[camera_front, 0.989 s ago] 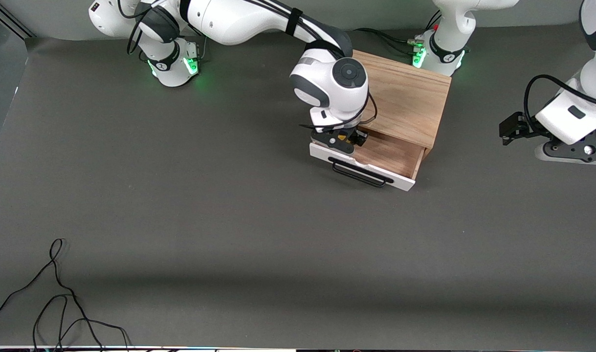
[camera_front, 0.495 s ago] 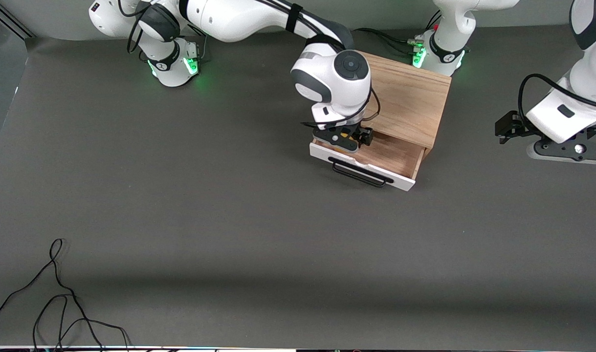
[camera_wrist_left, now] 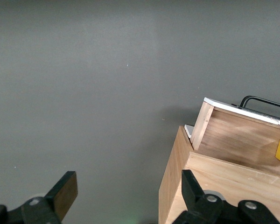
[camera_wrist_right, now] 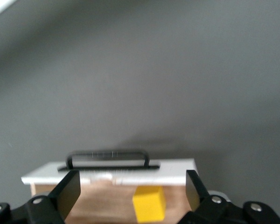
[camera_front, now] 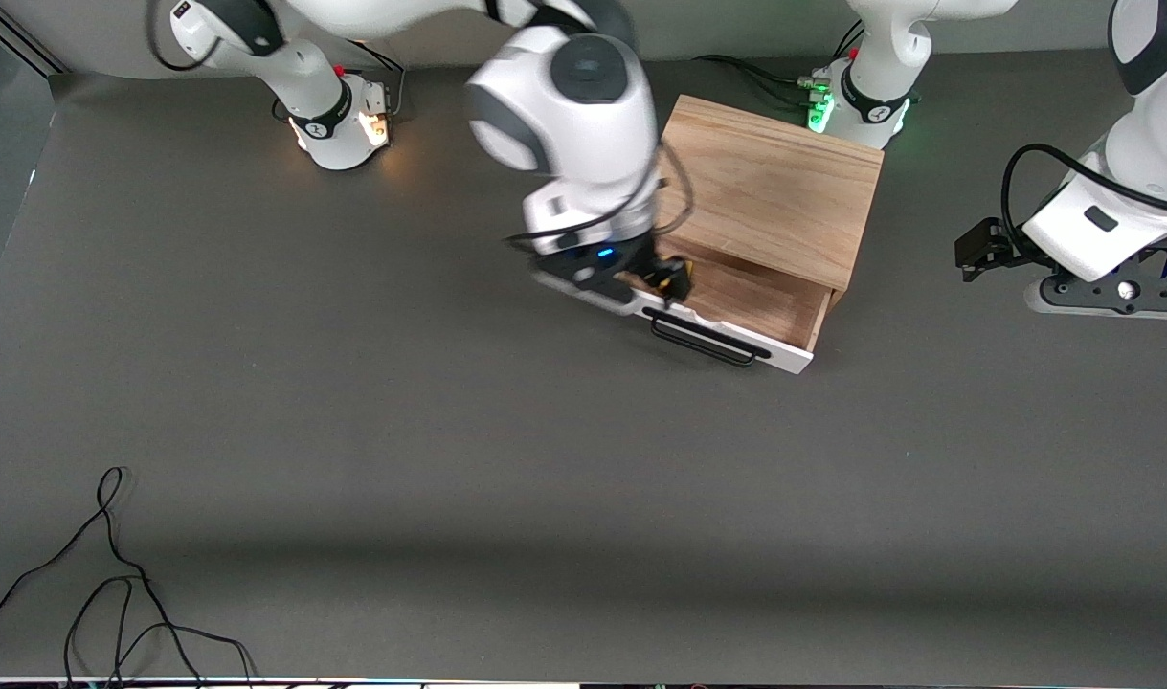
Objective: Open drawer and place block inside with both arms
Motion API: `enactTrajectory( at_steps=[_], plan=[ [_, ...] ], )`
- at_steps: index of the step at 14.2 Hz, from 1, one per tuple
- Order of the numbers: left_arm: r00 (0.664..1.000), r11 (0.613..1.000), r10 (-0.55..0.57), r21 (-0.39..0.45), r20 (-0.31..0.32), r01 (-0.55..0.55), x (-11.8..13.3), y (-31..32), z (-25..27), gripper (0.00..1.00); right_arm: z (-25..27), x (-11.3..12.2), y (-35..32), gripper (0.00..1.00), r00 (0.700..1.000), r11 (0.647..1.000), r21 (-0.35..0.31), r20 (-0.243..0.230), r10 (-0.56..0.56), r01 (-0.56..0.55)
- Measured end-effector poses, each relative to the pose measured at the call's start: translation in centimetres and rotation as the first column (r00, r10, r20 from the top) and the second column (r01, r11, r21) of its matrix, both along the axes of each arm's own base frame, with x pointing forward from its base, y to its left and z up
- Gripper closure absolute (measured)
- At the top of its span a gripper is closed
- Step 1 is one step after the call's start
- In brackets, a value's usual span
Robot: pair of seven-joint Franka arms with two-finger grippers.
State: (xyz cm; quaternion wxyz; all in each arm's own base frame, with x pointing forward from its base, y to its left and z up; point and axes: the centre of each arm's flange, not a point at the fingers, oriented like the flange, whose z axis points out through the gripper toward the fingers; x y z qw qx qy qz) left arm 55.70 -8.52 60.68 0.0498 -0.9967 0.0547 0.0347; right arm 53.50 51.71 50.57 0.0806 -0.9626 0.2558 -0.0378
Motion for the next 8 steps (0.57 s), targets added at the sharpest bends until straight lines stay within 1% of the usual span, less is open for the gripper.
enactTrajectory(
  at_steps=[2,4,5,6,8],
  plan=[
    [1.0,1.0,0.0,0.0,-0.001,0.0,0.0,0.0,0.0,0.0,3.1,4.3,-7.4,0.0,1.0,0.998,0.054,-0.005,0.027,-0.027],
    [1.0,1.0,-0.001,-0.001,-0.001,0.001,0.0,-0.1,0.0,0.0,5.4,7.9,-16.3,0.0,0.998,0.994,0.087,0.006,0.07,-0.07],
    [1.0,1.0,-0.001,-0.001,-0.001,0.001,0.0,-0.1,0.0,0.0,6.2,9.1,-20.6,0.0,0.996,0.993,0.081,0.01,0.084,-0.084],
    [1.0,1.0,0.0,-0.001,-0.001,0.0,0.0,-0.1,0.0,0.0,6.6,9.7,-24.7,0.0,0.995,0.993,0.06,0.006,0.1,-0.101],
    [1.0,1.0,0.0,-0.001,-0.001,0.0,0.0,0.0,0.0,0.0,6.9,9.9,-31.9,0.0,0.99,0.99,-0.001,0.0,0.141,-0.141]
  ],
)
